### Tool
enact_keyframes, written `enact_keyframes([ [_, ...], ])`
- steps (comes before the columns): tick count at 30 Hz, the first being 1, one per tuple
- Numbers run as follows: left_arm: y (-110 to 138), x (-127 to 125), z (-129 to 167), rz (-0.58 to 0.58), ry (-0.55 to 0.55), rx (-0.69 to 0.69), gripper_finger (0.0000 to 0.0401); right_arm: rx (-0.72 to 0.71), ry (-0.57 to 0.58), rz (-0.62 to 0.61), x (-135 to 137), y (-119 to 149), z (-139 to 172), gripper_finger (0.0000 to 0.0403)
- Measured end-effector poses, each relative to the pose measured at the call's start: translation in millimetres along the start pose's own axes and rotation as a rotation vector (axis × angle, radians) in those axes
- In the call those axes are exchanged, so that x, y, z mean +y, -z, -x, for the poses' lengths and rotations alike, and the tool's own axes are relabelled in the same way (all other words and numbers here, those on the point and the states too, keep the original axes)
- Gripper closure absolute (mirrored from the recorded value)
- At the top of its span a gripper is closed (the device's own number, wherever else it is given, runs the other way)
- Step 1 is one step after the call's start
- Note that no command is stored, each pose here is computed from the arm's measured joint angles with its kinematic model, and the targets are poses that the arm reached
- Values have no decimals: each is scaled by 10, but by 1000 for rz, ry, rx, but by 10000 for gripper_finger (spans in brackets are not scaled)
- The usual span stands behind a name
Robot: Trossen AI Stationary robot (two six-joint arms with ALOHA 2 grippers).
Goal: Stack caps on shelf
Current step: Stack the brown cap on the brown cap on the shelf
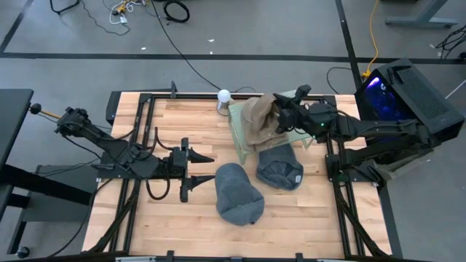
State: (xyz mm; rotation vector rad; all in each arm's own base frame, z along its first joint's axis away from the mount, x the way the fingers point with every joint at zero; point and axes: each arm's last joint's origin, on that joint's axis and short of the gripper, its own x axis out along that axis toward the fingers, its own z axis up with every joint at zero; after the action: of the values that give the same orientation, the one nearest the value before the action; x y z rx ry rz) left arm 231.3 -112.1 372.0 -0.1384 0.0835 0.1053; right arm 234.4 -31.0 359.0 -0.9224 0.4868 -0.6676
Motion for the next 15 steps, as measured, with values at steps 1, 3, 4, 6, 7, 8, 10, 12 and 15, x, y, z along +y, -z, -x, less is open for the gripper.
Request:
enact_keyframes([
  [1, 0, 0, 0, 0, 0, 0, 158, 3, -15, -6, 21, 0, 9, 387],
  [3, 0, 0, 0, 0, 0, 0, 158, 8, -38, -28, 56, -1, 29, 387],
  [4, 1, -1, -1, 0, 0, 0, 158, 16, -46, -44, 72, 1, 38, 387],
  [6, 1, -1, -1, 0, 0, 0, 158, 29, -51, -84, 96, -5, 60, 387],
  [7, 0, -1, -1, 0, 0, 0, 158, 32, -53, -104, 107, -10, 71, 387],
  [8, 0, -1, -1, 0, 0, 0, 158, 30, -59, -119, 118, -15, 81, 387],
  [10, 0, -1, -1, 0, 0, 0, 158, 25, -64, -137, 129, -28, 94, 386],
  [12, 0, -1, -1, -1, 0, 0, 158, 13, -38, -162, 102, -50, 94, 385],
  [15, 0, -1, -1, 0, 0, 0, 158, -26, 34, -207, 11, -96, 82, 385],
])
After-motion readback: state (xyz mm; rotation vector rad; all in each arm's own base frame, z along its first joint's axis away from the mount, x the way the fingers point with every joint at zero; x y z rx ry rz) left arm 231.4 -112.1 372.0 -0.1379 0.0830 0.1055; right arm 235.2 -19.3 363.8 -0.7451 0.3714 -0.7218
